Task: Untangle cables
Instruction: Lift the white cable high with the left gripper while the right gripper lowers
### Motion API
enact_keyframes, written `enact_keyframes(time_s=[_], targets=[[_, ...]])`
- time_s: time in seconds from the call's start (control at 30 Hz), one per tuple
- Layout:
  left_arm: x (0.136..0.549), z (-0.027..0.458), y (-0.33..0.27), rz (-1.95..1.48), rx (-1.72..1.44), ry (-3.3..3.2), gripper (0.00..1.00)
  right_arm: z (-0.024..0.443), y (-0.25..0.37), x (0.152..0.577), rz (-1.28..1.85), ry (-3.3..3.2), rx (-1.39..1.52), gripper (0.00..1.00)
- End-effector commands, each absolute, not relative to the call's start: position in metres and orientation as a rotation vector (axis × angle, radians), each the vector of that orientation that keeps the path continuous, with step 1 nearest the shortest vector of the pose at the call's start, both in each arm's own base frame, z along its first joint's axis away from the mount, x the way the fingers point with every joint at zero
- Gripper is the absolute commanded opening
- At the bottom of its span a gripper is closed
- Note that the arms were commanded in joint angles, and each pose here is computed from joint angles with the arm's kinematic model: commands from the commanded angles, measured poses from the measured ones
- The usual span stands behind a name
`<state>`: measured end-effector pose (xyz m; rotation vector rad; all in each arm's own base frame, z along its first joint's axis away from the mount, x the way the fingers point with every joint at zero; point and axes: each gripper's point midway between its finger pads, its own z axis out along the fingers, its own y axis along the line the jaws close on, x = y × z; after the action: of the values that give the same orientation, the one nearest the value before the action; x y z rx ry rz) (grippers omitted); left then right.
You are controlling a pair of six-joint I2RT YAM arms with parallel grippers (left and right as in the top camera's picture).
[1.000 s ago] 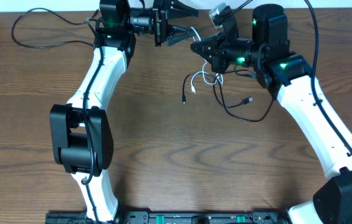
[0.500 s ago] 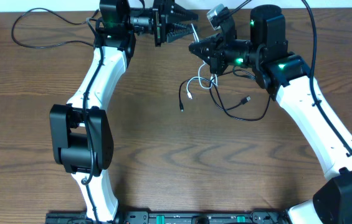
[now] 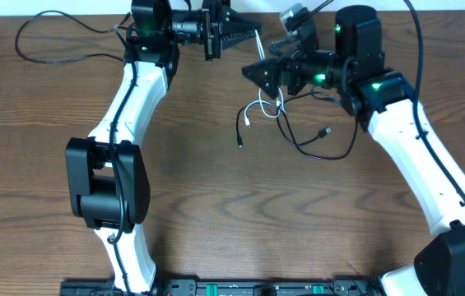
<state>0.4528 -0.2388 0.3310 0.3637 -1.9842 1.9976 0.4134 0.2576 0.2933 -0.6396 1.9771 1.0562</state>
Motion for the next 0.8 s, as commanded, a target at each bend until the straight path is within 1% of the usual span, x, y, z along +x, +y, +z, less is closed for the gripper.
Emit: enact_keyframes(time_s=[0.0, 0.07, 0.17, 0.27, 0.5, 0.67, 0.77], targets=[[0.46, 0.356, -0.235, 2.071, 0.44, -1.976, 0.07, 0.288, 0.228, 0.432, 1.018, 2.044, -0.493, 0.99], [0.461, 0.37, -0.234, 2.123, 0.458, -1.983, 0.08, 0.275, 0.206, 0.442, 0.95, 2.122, -0.373, 0.99], [0.458, 0.405, -0.229, 2.248, 0.49, -1.994, 0.08, 0.247, 0.162, 0.453, 0.79, 2.267, -0.14, 0.99], [0.455, 0.437, -0.223, 2.367, 0.526, -1.989, 0.08, 0.232, 0.146, 0.451, 0.722, 2.333, -0.074, 0.99], [0.447, 0.505, -0.201, 2.663, 0.651, -1.919, 0.08, 0.209, 0.157, 0.446, 0.725, 2.409, -0.075, 0.99], [0.428, 0.548, -0.193, 2.798, 0.598, -1.888, 0.07, 0.175, 0.17, 0.452, 0.708, 2.49, 0.01, 0.99], [0.418, 0.563, -0.191, 2.834, 0.551, -1.885, 0.07, 0.157, 0.194, 0.453, 0.776, 2.514, -0.021, 0.99]])
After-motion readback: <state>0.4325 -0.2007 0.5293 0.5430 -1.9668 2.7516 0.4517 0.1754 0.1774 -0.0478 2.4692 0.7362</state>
